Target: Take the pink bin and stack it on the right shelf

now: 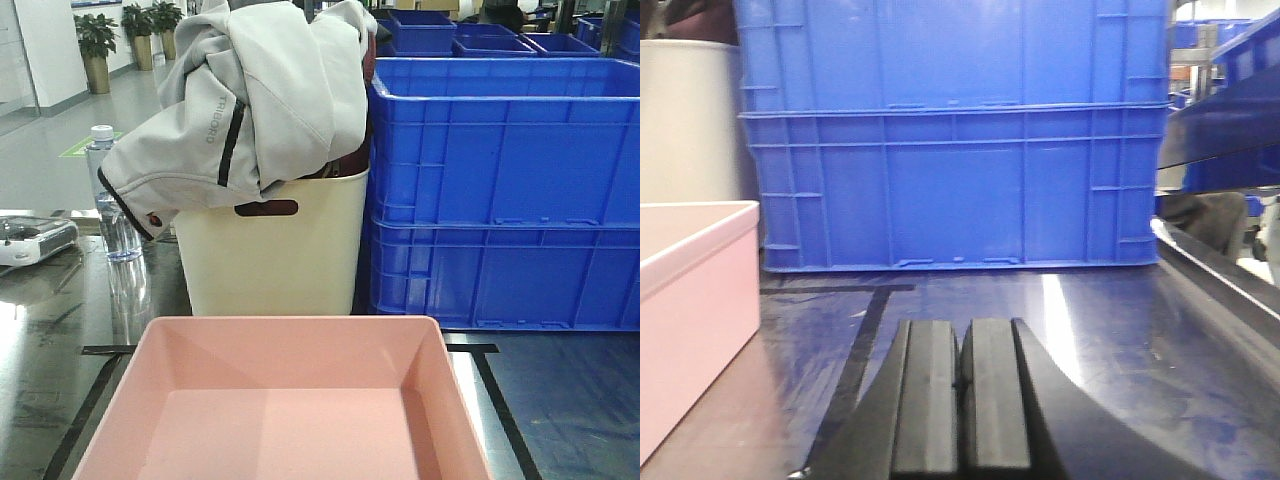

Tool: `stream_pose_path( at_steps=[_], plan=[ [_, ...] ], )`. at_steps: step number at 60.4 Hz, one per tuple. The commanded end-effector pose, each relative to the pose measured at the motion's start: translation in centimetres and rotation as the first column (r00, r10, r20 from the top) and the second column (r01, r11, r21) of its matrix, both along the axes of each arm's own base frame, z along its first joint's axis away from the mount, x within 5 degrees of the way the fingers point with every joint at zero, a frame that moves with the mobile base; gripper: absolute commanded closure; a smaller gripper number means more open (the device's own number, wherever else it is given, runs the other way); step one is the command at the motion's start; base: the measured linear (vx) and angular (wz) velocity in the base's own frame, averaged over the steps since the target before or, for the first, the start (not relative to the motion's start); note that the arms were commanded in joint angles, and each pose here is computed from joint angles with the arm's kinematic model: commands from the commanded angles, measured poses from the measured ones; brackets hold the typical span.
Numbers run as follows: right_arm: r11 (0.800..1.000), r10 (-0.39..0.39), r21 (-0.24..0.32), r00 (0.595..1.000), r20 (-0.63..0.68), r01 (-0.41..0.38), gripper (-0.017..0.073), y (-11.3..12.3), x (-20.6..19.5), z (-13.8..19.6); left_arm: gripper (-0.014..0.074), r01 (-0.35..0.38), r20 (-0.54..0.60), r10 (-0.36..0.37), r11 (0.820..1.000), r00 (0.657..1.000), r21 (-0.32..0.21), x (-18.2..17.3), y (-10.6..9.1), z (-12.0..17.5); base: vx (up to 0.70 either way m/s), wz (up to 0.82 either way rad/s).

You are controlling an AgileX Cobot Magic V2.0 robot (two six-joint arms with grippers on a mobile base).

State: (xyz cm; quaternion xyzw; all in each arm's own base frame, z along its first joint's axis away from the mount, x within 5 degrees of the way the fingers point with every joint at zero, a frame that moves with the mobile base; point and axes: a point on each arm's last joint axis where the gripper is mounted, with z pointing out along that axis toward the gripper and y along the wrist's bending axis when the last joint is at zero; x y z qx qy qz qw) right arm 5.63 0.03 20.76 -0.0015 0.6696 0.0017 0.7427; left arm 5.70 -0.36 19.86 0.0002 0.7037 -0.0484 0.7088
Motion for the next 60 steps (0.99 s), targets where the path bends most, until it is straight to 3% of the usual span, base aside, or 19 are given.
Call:
stream_pose_path(
  at_steps=[1,45,60],
  plan=[
    [1.0,0.01,-0.02,0.998,0.067,-0.009,0.0568,0.08,-0.17,0.44,0.0591,0.013,0.093,-0.012,1.0,0.996,-0.013,-0.14,-0.11,0.42,0.0,0.0],
    [1.0,0.01,-0.012,0.998,0.063,-0.009,0.0568,0.07,-0.16,0.4,0.0591,0.013,0.093,-0.012,1.0,0.996,-0.013,-0.14,-0.11,0.42,0.0,0.0],
    [1.0,0.01,-0.012,0.998,0.063,-0.009,0.0568,0.07,-0.16,0.4,0.0591,-0.033,0.093,0.034,0.999,0.995,-0.013,-0.13,0.15,0.41,0.0,0.0]
  ],
)
